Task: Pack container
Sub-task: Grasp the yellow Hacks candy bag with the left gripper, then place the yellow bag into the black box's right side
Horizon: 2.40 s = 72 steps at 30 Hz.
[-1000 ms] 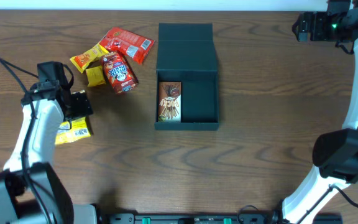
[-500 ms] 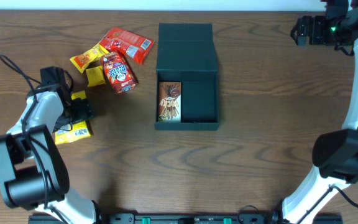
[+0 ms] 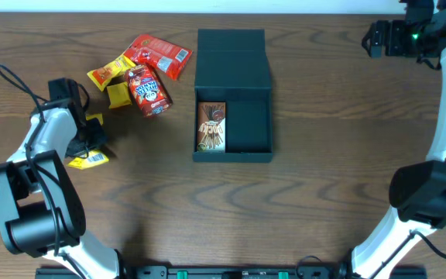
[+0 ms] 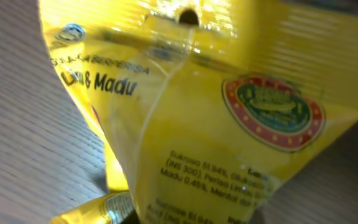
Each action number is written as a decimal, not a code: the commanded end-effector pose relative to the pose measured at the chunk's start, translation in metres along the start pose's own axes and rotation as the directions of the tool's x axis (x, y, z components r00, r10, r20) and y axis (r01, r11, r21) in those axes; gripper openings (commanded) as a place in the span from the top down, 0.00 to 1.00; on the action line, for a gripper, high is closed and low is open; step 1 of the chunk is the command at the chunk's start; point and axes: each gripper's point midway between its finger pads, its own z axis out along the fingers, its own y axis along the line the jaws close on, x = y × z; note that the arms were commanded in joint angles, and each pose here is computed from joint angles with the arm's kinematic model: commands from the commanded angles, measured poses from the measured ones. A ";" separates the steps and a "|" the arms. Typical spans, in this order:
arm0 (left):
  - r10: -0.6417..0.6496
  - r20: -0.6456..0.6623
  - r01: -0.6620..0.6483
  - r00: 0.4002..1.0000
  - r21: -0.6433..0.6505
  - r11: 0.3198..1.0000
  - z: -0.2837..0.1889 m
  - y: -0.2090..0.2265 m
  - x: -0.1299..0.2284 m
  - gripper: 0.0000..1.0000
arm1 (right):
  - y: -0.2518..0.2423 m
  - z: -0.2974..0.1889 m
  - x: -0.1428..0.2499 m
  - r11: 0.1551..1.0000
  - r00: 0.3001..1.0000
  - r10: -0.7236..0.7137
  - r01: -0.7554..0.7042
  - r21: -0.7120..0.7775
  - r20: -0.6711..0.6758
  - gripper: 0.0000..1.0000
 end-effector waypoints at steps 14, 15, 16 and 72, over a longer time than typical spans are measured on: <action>0.215 0.394 -0.343 0.894 0.290 0.894 -0.160 -0.230 -0.026 0.94 | -0.017 -0.014 -0.009 0.992 0.995 0.083 -0.087 0.093 0.051 0.01; 0.232 0.421 -0.379 0.877 0.312 0.871 -0.168 -0.252 -0.016 0.94 | -0.023 -0.015 -0.008 0.987 0.993 0.107 -0.112 0.115 0.053 0.01; 0.244 0.446 -0.413 0.861 0.332 0.848 -0.175 -0.273 -0.006 0.94 | -0.027 -0.016 -0.008 0.984 0.991 0.120 -0.126 0.123 0.055 0.01; 0.455 0.186 -0.491 0.871 0.367 0.790 -0.036 -0.396 0.155 0.94 | -0.057 -0.024 0.007 0.967 0.978 0.206 -0.209 0.144 0.037 0.01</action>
